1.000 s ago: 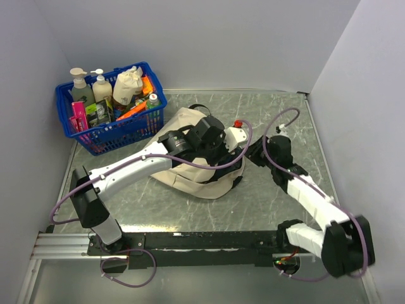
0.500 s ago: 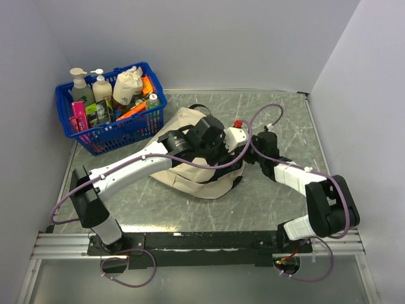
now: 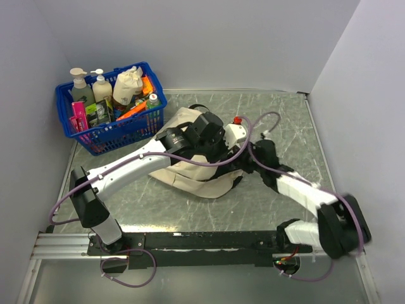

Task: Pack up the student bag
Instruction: Place the stationery in the student bag, then zip the student bag at the center of the board.

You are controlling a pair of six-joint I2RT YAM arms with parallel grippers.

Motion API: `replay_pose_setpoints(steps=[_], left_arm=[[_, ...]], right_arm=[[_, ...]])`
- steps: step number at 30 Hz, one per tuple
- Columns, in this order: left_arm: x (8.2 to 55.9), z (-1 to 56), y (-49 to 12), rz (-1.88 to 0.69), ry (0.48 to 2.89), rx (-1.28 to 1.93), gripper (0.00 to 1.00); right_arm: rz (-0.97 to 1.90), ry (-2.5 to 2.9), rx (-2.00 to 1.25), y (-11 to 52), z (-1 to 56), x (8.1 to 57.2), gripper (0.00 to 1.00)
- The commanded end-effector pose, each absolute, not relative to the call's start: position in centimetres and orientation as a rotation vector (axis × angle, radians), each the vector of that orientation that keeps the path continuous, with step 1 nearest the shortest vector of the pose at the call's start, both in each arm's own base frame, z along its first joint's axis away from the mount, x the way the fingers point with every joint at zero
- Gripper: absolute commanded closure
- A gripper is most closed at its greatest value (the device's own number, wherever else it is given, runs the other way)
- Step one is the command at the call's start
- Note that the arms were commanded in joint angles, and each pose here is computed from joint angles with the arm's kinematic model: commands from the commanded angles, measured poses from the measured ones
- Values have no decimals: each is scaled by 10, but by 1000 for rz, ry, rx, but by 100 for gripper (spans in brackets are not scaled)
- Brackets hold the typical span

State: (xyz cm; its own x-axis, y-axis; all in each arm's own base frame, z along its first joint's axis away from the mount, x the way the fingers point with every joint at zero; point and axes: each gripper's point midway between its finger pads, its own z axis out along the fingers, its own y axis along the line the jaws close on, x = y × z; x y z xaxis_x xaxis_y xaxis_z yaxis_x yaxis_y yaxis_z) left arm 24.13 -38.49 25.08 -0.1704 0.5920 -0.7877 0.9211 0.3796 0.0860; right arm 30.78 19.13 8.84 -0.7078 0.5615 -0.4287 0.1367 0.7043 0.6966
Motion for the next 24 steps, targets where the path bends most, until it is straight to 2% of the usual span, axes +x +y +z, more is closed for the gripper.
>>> replay_pose_setpoints(steps=[1,5,8,15,19,24], left_arm=[[237,285,-400,-660,1768,1269,76],[249,283,-387,-670,1815,1212,49],[259,276,-375,-647,1848,1197,43],[243,226,-334,-697,1944,1352,45],[243,201,-314,-697,1988,1392,45],[239,185,-298,-748,1985,1417,49]], right_arm=[[794,2101,498,159,134,302,48],[855,2029,375,158,139,274,53],[903,2026,294,167,125,254,60],[898,2048,54,192,116,215,65],[862,1986,-85,194,127,198,56],[838,1787,-350,205,152,184,52]])
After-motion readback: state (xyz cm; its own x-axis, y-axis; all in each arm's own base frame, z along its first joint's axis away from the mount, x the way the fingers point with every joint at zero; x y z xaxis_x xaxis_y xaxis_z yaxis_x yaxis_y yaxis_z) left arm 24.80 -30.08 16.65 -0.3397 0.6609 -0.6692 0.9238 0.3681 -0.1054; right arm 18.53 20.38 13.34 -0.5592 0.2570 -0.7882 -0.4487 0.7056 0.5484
